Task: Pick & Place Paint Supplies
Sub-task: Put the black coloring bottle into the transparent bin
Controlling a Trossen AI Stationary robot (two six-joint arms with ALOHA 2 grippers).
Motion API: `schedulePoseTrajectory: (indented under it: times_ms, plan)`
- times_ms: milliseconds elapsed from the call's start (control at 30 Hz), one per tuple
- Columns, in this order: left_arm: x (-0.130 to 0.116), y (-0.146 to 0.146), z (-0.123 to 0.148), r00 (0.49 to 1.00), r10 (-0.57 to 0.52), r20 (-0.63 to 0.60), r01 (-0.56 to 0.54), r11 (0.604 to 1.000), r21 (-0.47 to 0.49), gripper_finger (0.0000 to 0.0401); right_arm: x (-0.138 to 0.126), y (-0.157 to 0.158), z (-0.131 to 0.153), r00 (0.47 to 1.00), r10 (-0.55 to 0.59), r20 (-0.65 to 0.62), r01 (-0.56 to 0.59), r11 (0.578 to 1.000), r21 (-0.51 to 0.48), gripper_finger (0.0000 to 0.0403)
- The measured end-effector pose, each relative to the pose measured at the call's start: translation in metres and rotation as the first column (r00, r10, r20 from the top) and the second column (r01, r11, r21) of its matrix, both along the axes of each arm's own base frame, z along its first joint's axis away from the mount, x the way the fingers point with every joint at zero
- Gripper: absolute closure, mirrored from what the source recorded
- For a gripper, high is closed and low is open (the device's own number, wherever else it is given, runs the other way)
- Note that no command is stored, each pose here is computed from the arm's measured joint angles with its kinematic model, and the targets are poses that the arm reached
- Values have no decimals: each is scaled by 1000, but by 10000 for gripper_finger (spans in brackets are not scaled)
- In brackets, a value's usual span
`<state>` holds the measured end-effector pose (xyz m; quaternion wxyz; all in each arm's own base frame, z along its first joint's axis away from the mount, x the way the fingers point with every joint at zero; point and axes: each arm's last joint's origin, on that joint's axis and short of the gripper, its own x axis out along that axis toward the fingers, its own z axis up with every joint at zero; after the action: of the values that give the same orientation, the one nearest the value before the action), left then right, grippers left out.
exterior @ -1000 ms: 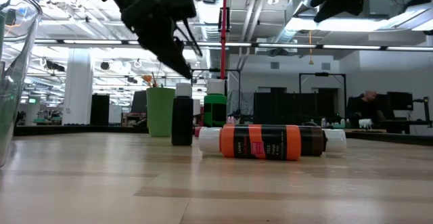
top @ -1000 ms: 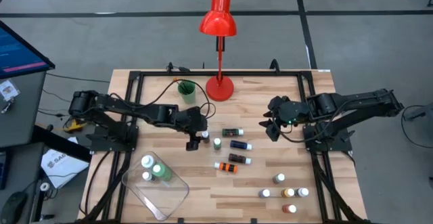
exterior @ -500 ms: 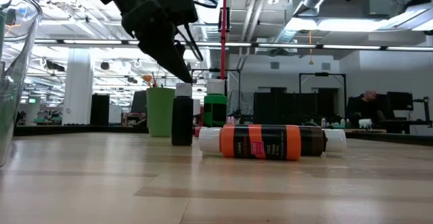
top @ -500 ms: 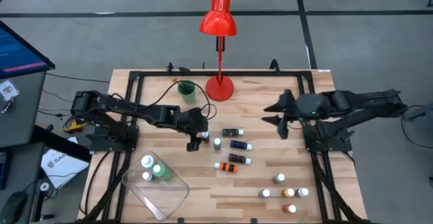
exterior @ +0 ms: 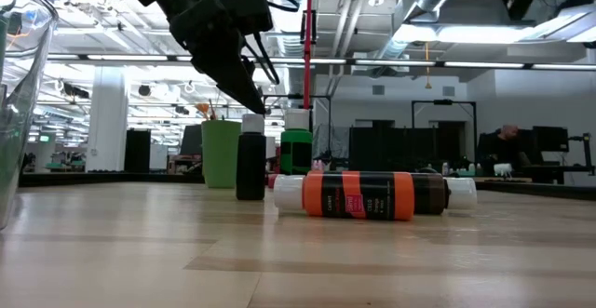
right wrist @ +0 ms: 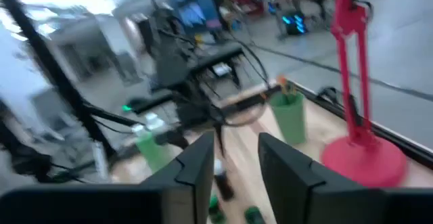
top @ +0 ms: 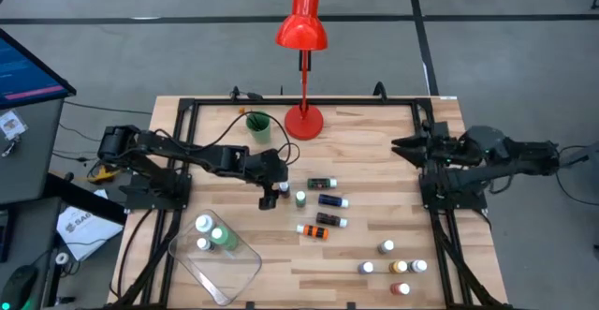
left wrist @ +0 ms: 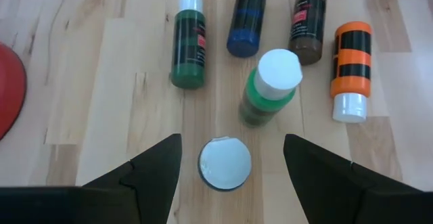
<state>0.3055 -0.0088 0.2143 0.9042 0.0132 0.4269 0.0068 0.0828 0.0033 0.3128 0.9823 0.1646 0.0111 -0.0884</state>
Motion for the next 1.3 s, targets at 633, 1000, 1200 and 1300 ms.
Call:
schedulePoseTrajectory:
  times_ms: [633,1000,1200,1300]
  plan:
    - [-2,0,-3,1000,-12,-14,11,1000,-10,192,-8,0,-82,999,25,36,-26,999,31,371]
    - [1,0,-9,999,-36,-11,36,999,40,190,-9,0,-85,1000,23,4,-24,999,39,380]
    - [2,0,-12,999,-28,-19,28,999,42,191,-9,0,-87,1000,23,-16,-22,999,38,380]
    - [3,1,-12,1000,-2,-17,3,999,44,193,-9,0,-87,1000,23,-16,-23,999,38,381]
